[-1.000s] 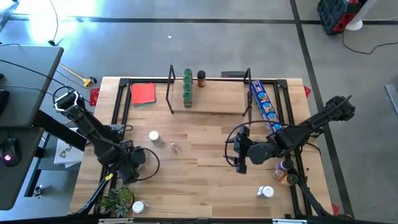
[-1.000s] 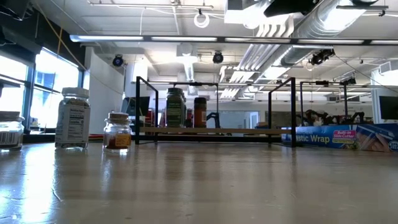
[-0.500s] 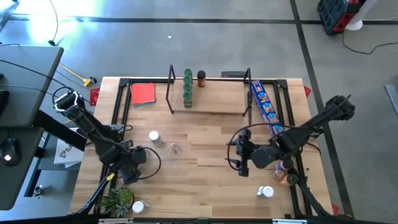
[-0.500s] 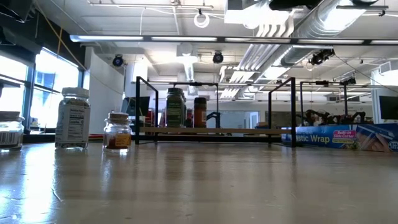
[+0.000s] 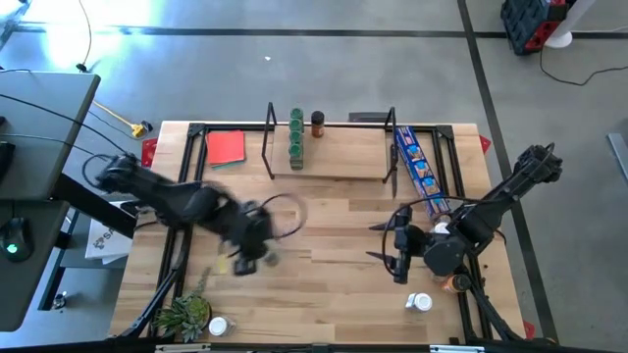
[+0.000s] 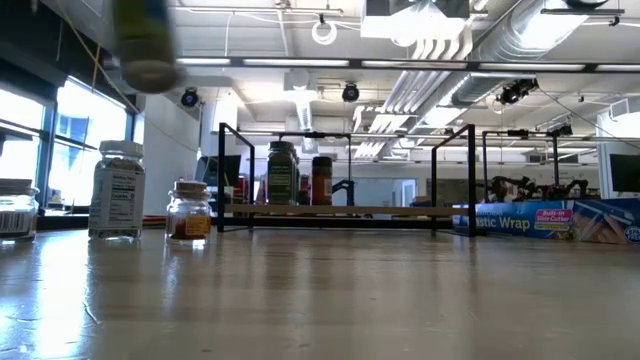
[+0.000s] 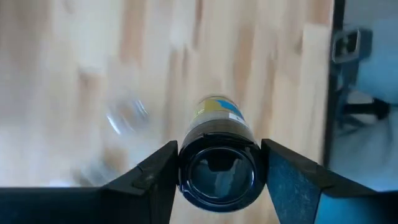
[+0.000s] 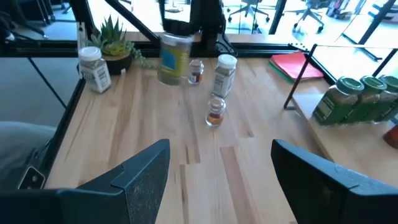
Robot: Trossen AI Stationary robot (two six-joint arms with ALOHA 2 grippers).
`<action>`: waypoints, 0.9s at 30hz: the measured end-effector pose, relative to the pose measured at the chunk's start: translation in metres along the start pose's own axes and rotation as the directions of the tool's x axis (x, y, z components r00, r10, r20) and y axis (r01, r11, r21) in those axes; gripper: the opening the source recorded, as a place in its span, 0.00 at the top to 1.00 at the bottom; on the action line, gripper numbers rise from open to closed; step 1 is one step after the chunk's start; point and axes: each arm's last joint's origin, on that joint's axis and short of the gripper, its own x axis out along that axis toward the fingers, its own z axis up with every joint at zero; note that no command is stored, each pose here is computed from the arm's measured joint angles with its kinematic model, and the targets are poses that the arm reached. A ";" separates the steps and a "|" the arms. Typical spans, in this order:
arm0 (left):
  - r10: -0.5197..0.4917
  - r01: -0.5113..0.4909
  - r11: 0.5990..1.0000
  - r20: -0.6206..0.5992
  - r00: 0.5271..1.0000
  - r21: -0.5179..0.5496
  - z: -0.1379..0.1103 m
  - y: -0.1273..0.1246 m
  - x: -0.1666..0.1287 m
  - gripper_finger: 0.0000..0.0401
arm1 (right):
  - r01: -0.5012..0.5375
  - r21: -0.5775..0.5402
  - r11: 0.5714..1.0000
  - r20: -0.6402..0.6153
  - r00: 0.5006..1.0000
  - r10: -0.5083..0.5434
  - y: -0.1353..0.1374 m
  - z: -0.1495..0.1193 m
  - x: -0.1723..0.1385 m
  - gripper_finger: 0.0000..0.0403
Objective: Shelf spices
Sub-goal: Put the left black seasoning bottle on the shelf aligned with the other black seasoning bottle
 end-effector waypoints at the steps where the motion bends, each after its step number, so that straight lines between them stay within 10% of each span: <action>1: 0.015 -0.015 0.999 0.000 1.000 0.038 0.015 0.006 0.003 0.52 | 0.002 0.008 1.000 -0.006 1.000 -0.002 0.000 -0.001 0.000 0.32; 10: 0.092 -0.074 0.971 -0.071 0.993 0.226 0.104 0.068 0.084 0.52 | 0.045 0.101 0.994 -0.115 0.993 -0.033 -0.003 -0.015 -0.004 0.32; 18: 0.122 -0.076 0.975 -0.217 0.969 0.208 0.113 0.106 0.157 0.51 | 0.041 0.135 0.990 -0.155 0.988 -0.019 0.003 -0.024 -0.012 0.32; 27: 0.121 -0.074 0.976 -0.223 0.967 0.207 0.114 0.112 0.175 0.34 | 0.037 0.130 0.991 -0.154 0.988 -0.017 0.004 -0.024 -0.013 0.32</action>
